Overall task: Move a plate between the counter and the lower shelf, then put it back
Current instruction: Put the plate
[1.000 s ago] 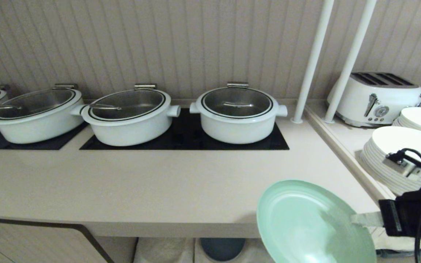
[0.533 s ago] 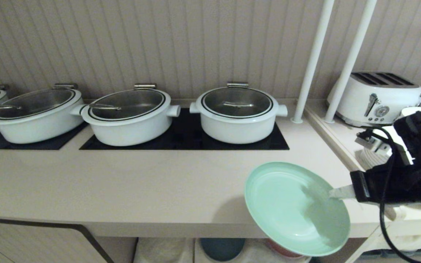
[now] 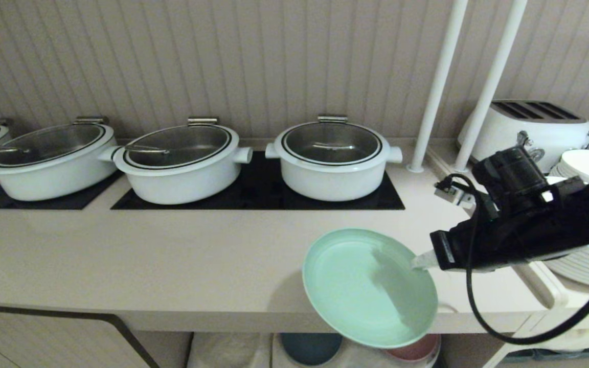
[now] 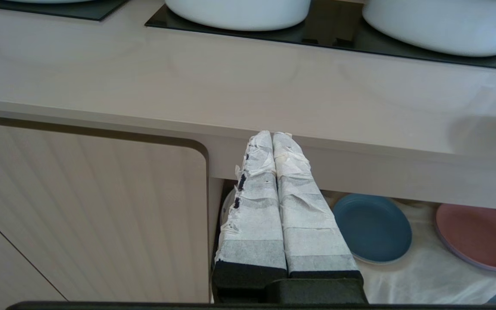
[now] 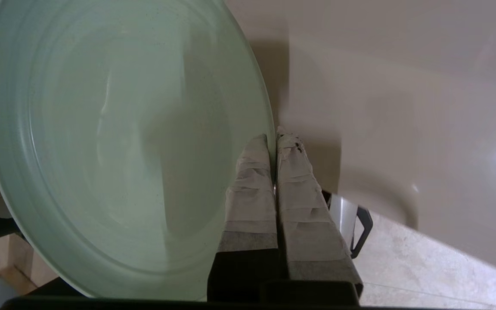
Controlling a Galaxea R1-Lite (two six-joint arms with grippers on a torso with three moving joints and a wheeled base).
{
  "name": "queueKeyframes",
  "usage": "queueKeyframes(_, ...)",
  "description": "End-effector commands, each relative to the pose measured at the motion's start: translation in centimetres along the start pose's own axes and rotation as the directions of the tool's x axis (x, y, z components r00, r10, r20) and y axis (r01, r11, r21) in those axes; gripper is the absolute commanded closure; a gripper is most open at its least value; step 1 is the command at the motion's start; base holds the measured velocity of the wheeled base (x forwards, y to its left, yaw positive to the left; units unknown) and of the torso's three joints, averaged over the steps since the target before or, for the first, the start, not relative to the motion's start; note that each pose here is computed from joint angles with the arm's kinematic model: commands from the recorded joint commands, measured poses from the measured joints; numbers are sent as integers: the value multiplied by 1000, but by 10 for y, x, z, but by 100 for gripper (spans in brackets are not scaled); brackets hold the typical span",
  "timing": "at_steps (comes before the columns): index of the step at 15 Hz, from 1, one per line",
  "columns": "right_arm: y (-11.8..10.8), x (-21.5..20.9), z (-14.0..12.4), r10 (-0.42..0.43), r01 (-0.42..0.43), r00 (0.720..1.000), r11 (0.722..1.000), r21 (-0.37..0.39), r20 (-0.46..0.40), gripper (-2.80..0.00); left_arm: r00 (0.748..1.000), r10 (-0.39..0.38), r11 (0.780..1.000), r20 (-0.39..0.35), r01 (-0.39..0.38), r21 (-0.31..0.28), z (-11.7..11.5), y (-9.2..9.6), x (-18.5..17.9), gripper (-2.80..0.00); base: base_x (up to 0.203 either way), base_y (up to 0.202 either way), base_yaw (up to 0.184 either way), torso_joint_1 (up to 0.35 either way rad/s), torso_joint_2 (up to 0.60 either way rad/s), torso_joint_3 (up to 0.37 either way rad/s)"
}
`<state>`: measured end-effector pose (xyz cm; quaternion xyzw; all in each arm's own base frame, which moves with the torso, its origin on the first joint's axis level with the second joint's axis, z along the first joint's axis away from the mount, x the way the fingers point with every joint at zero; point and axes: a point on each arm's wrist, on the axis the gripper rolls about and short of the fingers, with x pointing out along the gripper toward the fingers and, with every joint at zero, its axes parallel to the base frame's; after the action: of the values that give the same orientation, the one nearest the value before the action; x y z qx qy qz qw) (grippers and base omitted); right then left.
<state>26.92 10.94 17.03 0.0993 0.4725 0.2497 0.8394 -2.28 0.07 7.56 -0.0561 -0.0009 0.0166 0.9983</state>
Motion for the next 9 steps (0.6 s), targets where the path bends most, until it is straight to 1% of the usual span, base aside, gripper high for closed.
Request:
queueKeyframes(1, 5, 19, 6, 12, -13, 999, 1000, -12, -34, 0, 1000, 0, 1000, 1, 0, -1, 0, 0, 0, 0, 0, 0, 0, 0, 0, 0)
queueKeyframes(5, 15, 47, 22, 29, -32, 998, 998, -45, -52, 0, 1000, 1, 1000, 0, -1, -1, 0, 0, 0, 0, 0, 0, 0, 0, 0, 0)
queueKeyframes(9, 18, 69, 34, 34, -37, 998, 998, -55, -58, 0, 1000, 0, 1000, 2, 0, -1, 0, 0, 0, 0, 0, 0, 0, 0, 0, 0)
